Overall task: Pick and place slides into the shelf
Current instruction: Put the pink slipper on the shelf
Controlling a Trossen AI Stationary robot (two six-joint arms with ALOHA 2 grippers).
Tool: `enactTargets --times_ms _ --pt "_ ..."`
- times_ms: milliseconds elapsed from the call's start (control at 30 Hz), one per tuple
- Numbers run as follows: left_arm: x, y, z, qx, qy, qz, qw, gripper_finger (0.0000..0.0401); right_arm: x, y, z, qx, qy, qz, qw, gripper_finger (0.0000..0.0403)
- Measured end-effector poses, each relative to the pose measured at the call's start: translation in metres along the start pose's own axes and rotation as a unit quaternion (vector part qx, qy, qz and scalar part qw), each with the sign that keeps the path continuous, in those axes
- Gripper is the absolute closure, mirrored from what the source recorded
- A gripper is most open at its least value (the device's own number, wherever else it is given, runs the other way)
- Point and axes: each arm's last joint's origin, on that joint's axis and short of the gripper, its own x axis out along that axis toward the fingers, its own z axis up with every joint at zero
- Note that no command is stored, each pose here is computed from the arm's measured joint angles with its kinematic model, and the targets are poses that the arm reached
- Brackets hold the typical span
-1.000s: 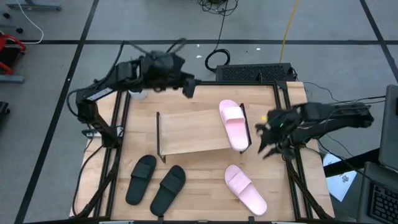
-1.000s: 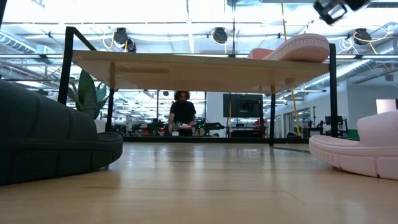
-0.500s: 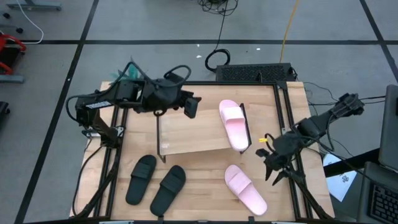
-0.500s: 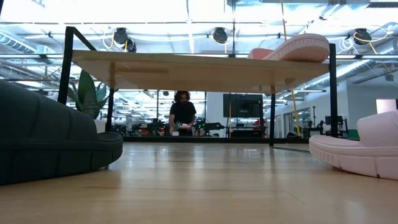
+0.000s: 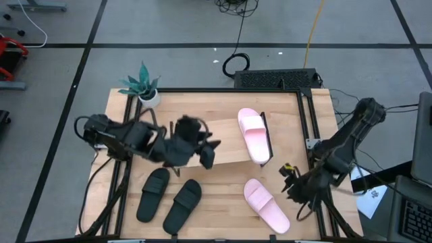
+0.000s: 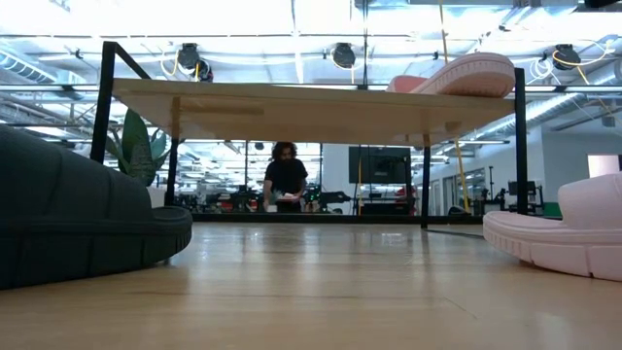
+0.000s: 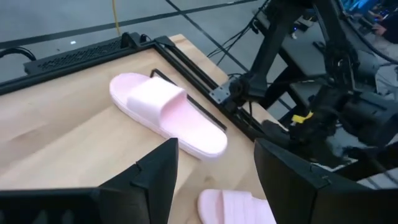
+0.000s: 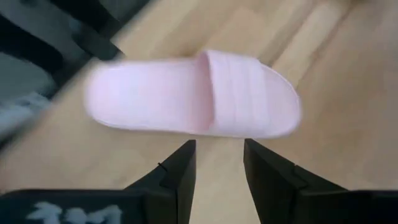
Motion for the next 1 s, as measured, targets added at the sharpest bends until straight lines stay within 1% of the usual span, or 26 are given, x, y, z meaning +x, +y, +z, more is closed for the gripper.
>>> enactTargets --times_ms 67,133,233,300,400,667,833,1000 --pt "-0.005 -0.005 -0.009 0.0 -0.002 0.0 1.0 0.0192 0.012 0.005 0.001 -0.023 0.022 -0.022 0.999 0.0277" --pt "-0.007 -0.01 -0.016 -0.005 -0.007 0.0 1.0 0.0192 0.023 0.01 0.003 -0.036 0.042 -0.022 0.998 0.0277" --pt "-0.013 -0.014 -0.025 -0.004 -0.012 0.002 1.0 0.0192 0.039 0.014 0.006 -0.041 0.061 -0.016 0.997 0.0277" --pt "-0.017 -0.016 -0.028 -0.007 -0.014 -0.001 1.0 0.0192 0.048 0.017 0.008 -0.039 0.063 -0.006 0.997 0.0277" --pt "-0.022 -0.017 -0.03 -0.015 -0.018 -0.005 1.0 0.0192 0.057 0.02 0.014 -0.035 0.047 0.003 0.998 0.0277" --pt "-0.024 -0.018 -0.032 -0.011 -0.031 0.0 0.999 0.0192 0.061 0.021 0.016 -0.022 0.042 0.001 0.999 0.0277" --pt "-0.023 -0.017 -0.031 -0.008 -0.034 0.006 0.999 0.0192 0.061 0.019 0.017 -0.016 0.034 -0.025 0.999 0.0277" --pt "-0.021 -0.015 -0.03 -0.005 -0.034 0.014 0.999 0.0192 0.069 0.019 0.017 0.008 0.003 -0.02 1.0 0.0277"
